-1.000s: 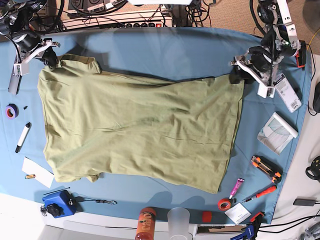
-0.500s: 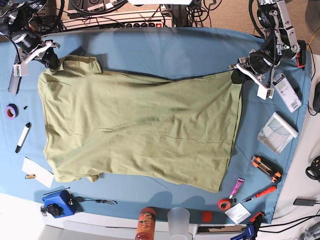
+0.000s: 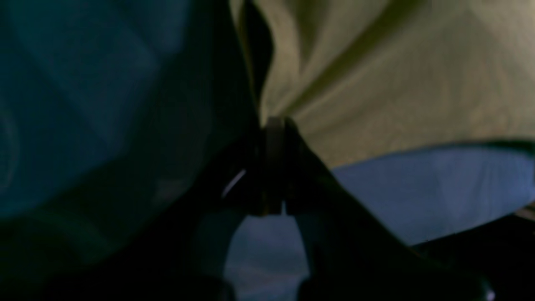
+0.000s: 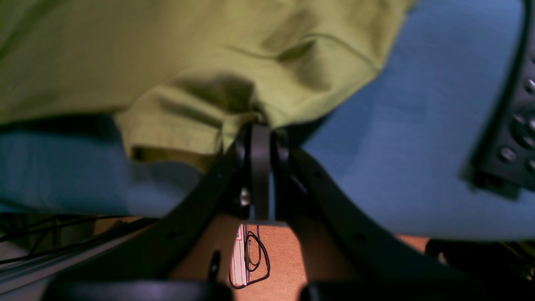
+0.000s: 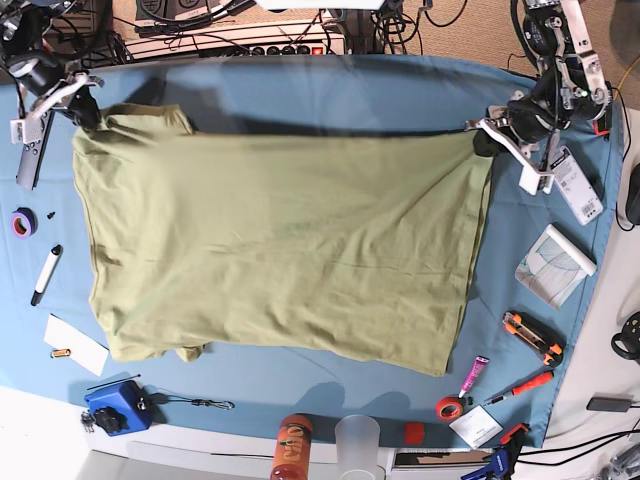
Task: Layout the t-shirt on the table in an organized manner, then fold the t-shirt properly
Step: 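Lift the shoulders with both grippers and fold them over toward the hem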
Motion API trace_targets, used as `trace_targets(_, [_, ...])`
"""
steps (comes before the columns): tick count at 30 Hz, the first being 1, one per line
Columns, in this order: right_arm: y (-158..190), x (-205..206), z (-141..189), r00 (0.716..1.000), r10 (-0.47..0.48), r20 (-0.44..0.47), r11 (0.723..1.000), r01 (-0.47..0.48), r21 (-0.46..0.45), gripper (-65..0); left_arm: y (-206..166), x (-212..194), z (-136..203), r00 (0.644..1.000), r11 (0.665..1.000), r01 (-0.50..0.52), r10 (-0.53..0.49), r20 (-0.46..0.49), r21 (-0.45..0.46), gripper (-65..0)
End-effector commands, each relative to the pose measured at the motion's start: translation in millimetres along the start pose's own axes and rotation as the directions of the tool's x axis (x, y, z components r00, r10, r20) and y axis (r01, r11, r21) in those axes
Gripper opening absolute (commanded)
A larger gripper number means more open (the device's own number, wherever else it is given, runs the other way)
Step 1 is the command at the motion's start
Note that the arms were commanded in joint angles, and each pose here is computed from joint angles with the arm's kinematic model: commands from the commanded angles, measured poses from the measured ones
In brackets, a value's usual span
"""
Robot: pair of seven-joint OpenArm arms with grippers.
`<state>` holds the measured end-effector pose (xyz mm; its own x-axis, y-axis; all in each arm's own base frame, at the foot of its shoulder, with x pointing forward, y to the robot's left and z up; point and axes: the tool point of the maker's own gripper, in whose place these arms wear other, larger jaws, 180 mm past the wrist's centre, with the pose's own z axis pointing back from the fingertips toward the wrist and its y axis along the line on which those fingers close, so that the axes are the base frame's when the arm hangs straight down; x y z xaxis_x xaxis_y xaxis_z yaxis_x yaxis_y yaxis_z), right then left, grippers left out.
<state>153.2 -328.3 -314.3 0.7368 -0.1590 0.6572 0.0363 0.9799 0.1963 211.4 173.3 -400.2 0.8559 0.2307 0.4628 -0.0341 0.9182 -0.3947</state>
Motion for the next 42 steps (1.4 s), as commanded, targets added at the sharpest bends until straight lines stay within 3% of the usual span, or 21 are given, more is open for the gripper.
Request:
trace_targets(1, [-3.2,11.9,7.0,0.999,0.025,0.036,1.000,-0.025,-0.015,-65.0,8.9,2.7,6.9,1.000,0.999,0.003,-0.003,-0.002,0.032,-65.0])
trace_targets(11, [0.1,3.1,11.4,1.000,0.012,0.022,1.000,-0.012,0.008,-65.0,22.5,-37.6,26.5,0.993,0.995,-0.099,0.099,-0.071,0.009,-65.0])
trace_targets(26, [6.2,-15.8,21.4,1.000,-0.013,-0.015,0.999,0.013,0.047,-65.0,39.2,-69.1,54.1,0.978,0.983,-0.186,0.186,-0.091,0.007,-65.0])
trace_targets(32, [8.2,-7.8,19.1,1.000,-0.011,0.012,0.998,0.011,0.058,-65.0,14.5,-53.9,56.1,0.992,0.982,-0.128,0.125,-0.032,-0.135,-65.0])
trace_targets(42, [9.6,29.6,4.3,0.994,0.016,0.110,0.998,-0.021,0.051,-65.0,-5.8,-10.2,64.4,0.995,0.985,-0.008,0.026,0.100,-0.170,-65.0])
